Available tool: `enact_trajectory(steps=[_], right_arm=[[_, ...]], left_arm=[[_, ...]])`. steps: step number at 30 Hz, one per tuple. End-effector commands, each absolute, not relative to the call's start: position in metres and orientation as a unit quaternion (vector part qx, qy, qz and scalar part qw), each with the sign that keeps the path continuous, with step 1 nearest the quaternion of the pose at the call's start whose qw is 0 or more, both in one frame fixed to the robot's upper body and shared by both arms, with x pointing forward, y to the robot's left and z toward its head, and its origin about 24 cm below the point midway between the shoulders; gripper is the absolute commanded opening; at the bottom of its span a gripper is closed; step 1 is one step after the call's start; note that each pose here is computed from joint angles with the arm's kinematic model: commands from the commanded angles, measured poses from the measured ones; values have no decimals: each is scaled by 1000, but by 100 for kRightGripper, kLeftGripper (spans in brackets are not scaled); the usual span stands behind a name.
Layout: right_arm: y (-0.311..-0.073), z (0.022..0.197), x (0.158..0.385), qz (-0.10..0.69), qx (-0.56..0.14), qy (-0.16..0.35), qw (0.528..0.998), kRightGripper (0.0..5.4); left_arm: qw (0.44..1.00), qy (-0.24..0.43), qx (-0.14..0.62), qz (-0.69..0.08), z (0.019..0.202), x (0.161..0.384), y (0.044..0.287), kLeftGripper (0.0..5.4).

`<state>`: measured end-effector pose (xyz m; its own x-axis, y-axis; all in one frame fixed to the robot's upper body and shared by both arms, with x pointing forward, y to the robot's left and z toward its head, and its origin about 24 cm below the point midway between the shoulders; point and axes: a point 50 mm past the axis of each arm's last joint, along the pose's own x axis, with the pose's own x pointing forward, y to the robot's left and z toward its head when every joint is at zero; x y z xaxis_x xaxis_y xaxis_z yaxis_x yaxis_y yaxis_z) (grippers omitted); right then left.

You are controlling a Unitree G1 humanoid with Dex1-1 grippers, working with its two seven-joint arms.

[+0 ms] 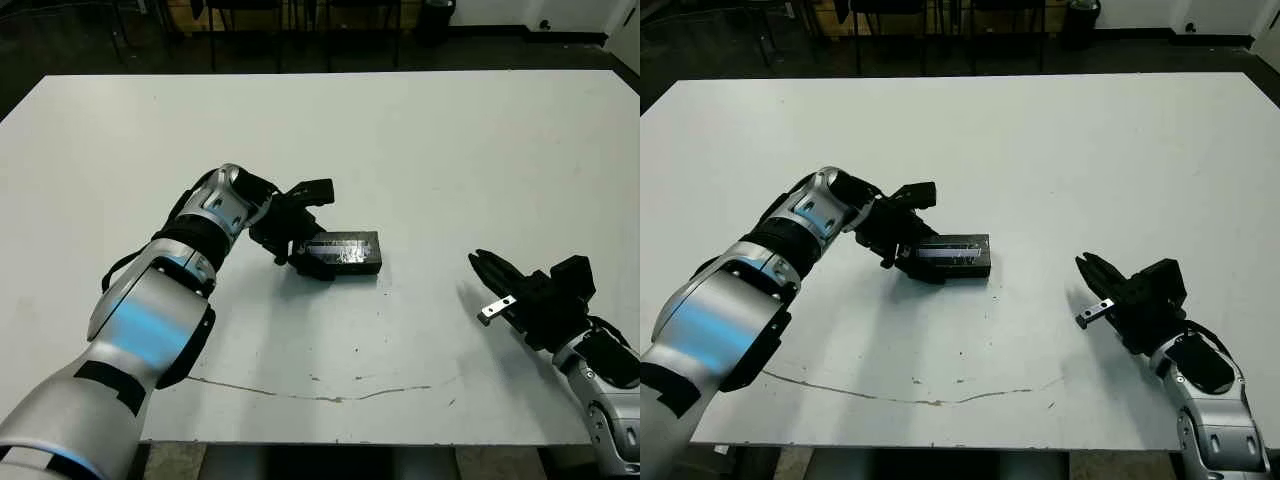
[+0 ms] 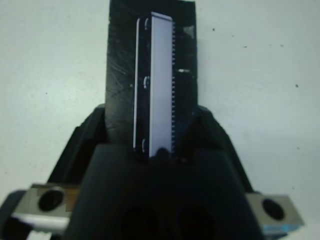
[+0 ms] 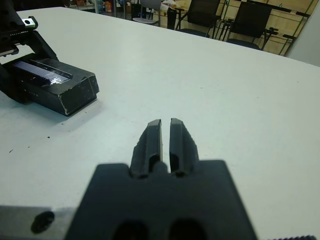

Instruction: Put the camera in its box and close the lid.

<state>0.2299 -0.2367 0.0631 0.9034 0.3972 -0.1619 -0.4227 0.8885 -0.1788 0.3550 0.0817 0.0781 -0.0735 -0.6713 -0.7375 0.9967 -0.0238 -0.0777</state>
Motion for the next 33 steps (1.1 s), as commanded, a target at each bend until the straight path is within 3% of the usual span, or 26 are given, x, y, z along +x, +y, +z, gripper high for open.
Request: enact_trajectory(steps=[1, 16, 23, 33], right_arm=[[-239, 58, 227, 211, -102, 68, 970, 0], [-238, 60, 226, 208, -114, 75, 969, 0], [-235, 63, 225, 211, -124, 75, 967, 0], [-234, 61, 225, 210, -112, 76, 968, 0]], left_arm=[[546, 409, 222, -697, 16, 315, 79, 279], [560, 395, 240, -687, -4, 305, 92, 279], [569, 374, 290, -672, -2, 311, 103, 403], [596, 378, 283, -650, 4, 316, 131, 538]])
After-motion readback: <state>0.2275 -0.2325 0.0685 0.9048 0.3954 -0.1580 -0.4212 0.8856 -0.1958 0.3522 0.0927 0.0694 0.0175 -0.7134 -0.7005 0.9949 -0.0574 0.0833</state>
